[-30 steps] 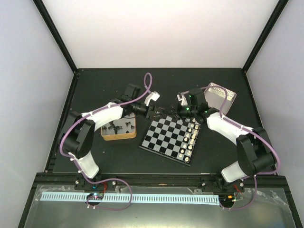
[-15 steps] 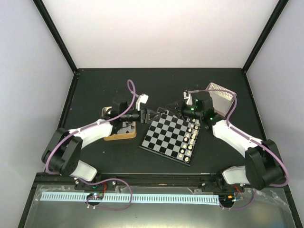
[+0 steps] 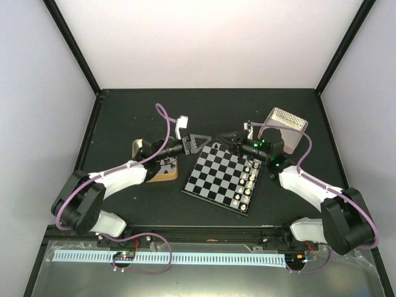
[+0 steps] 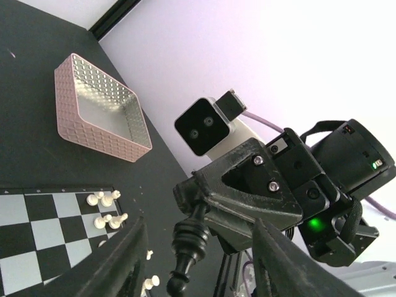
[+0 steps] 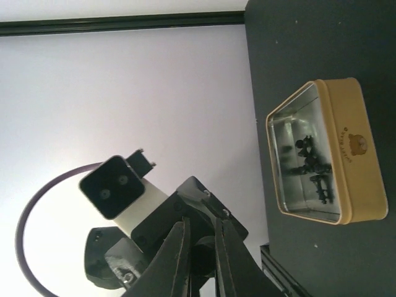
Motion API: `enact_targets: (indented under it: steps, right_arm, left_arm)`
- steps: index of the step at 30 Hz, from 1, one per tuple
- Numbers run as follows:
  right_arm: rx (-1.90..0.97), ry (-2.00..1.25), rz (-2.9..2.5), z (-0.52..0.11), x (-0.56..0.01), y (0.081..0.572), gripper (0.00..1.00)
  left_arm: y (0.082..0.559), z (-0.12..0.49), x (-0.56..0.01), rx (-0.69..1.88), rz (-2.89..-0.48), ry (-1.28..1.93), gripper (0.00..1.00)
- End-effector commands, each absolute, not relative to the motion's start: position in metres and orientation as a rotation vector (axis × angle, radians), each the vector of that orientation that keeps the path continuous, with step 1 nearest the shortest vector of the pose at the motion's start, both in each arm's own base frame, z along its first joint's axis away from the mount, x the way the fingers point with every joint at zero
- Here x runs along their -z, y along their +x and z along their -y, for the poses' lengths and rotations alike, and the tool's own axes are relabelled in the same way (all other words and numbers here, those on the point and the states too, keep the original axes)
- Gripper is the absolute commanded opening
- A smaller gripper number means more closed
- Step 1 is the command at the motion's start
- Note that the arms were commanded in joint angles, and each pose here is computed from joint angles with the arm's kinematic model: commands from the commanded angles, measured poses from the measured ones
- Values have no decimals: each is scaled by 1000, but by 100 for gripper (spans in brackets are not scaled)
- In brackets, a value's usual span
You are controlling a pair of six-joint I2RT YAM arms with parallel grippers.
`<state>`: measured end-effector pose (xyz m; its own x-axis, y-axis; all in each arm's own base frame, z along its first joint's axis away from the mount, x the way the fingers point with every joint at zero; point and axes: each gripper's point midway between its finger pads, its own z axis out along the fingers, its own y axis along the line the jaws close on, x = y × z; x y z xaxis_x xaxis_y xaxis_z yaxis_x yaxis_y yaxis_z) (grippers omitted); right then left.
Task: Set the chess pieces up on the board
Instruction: Place the chess piece on the chessboard.
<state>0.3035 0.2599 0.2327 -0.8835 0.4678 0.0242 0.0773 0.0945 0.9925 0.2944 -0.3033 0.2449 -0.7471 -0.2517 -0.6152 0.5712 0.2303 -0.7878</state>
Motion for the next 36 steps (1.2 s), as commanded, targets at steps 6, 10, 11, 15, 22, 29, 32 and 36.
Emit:
enact_targets:
  steps: [6,10,11,15,22,29,32,36]
  right_arm:
    - [-1953,568,-1927,-255,-263,305,7]
    - [-1960,588,-1920,-254,-261,306,7]
    - [-1960,590,-1921,-254,-260,306,7]
    - [-1954,595,-1921,-254,-259,307,7]
    - [-1936,577,-1946,-254,-254,305,7]
    - [-1692,538,-2011,-237,-240,314,7]
    - [-1420,509,-2077,-214,-227,319,7]
    - [-1101,468,-2134,-182,-214,314,7]
  left_arm:
    - [289,303,-264,1622,-1761,252,38]
    - [287,305,-262,1629,-1765,254,32]
    - [287,305,-263,1629,-1763,254,31]
    - [286,305,-262,1629,-1763,255,20]
    - [290,304,-268,1600,-1739,257,2]
    - [290,299,-247,1483,-1867,273,2]
    - [290,294,-210,1275,-2085,348,2]
    - [285,285,-151,952,-2416,478,2]
